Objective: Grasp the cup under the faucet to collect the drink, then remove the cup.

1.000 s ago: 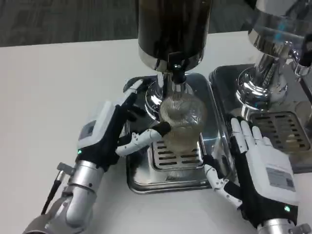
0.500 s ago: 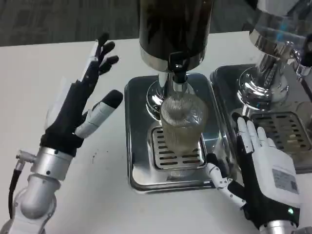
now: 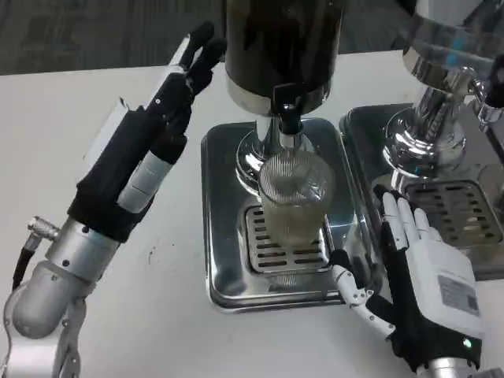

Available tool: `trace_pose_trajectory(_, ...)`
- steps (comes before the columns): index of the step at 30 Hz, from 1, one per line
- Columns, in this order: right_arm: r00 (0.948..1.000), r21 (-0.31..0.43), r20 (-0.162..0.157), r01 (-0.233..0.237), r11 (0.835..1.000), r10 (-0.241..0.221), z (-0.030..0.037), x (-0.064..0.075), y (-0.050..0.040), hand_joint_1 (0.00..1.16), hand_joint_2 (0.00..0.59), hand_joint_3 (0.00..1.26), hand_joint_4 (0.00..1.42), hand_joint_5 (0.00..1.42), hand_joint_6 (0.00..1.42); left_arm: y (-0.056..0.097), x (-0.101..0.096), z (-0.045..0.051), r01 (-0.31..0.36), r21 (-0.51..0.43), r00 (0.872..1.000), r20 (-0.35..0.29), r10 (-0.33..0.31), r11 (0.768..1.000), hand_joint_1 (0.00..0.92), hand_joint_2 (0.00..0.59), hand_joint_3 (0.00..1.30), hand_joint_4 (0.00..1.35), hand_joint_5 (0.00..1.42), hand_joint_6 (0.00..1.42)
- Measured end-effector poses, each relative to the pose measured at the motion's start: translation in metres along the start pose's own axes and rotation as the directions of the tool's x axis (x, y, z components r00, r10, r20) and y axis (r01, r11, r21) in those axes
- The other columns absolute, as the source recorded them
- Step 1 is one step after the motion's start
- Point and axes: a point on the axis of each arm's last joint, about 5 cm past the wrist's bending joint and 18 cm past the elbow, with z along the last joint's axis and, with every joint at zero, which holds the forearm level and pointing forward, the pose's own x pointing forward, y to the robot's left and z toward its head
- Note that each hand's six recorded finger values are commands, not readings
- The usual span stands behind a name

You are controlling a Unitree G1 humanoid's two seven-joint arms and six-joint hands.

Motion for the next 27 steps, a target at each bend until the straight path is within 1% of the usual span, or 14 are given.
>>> trace_pose_trajectory(2,1.0000,0.000,0.000,0.000,1.000,0.000,0.0000,0.000,0.0000,0.22,0.387,0.00,0.00,0.00,0.06,-0.001,0.002,0.0008,0.019,-0.009,1.000,0.004,-0.018,1.000,0.000,0.070,0.00,0.00,0.00,0.00)
trace_pose_trajectory(8,1.0000,0.002,-0.001,0.000,1.000,0.000,0.0002,0.000,0.0002,0.22,0.387,0.00,0.00,0.00,0.06,-0.006,0.006,-0.0012,0.044,-0.044,0.999,-0.003,-0.044,0.998,0.000,0.071,0.00,0.00,0.00,0.01)
trace_pose_trajectory(14,1.0000,0.005,-0.005,-0.001,1.000,0.001,0.0005,-0.001,0.0006,0.22,0.387,0.00,0.00,0.00,0.06,-0.011,0.021,0.0002,0.076,-0.061,0.997,0.035,-0.074,0.995,0.000,0.081,0.00,0.00,0.01,0.02)
trace_pose_trajectory(16,1.0000,0.005,-0.007,-0.001,1.000,0.001,0.0001,-0.001,0.0007,0.22,0.387,0.00,0.00,0.00,0.06,-0.013,0.021,-0.0001,0.085,-0.062,0.996,0.034,-0.084,0.994,0.000,0.082,0.00,0.00,0.01,0.02)
trace_pose_trajectory(18,1.0000,0.005,-0.010,-0.001,1.000,0.001,-0.0001,-0.002,0.0008,0.22,0.387,0.00,0.00,0.00,0.06,-0.016,0.023,-0.0006,0.108,-0.060,0.994,0.032,-0.107,0.992,0.000,0.084,0.00,0.00,0.02,0.02)
trace_pose_trajectory(22,0.9999,0.008,-0.013,0.002,1.000,-0.002,0.0002,-0.002,0.0011,0.22,0.387,0.00,0.00,0.00,0.06,-0.020,0.025,-0.0003,0.142,-0.040,0.990,0.029,-0.141,0.989,0.000,0.098,0.00,0.00,0.06,0.04)
trace_pose_trajectory(23,0.9999,0.010,-0.013,0.003,1.000,-0.003,0.0004,-0.002,0.0011,0.22,0.387,0.00,0.00,0.00,0.06,-0.022,0.025,0.0006,0.149,-0.037,0.988,0.036,-0.148,0.988,0.000,0.099,0.00,0.00,0.07,0.06)
trace_pose_trajectory(27,0.9999,0.011,-0.014,0.003,1.000,-0.003,0.0005,-0.002,0.0012,0.22,0.387,0.00,0.00,0.00,0.06,-0.023,0.025,0.0023,0.156,-0.037,0.987,0.050,-0.154,0.987,0.000,0.105,0.03,0.00,0.12,0.11)
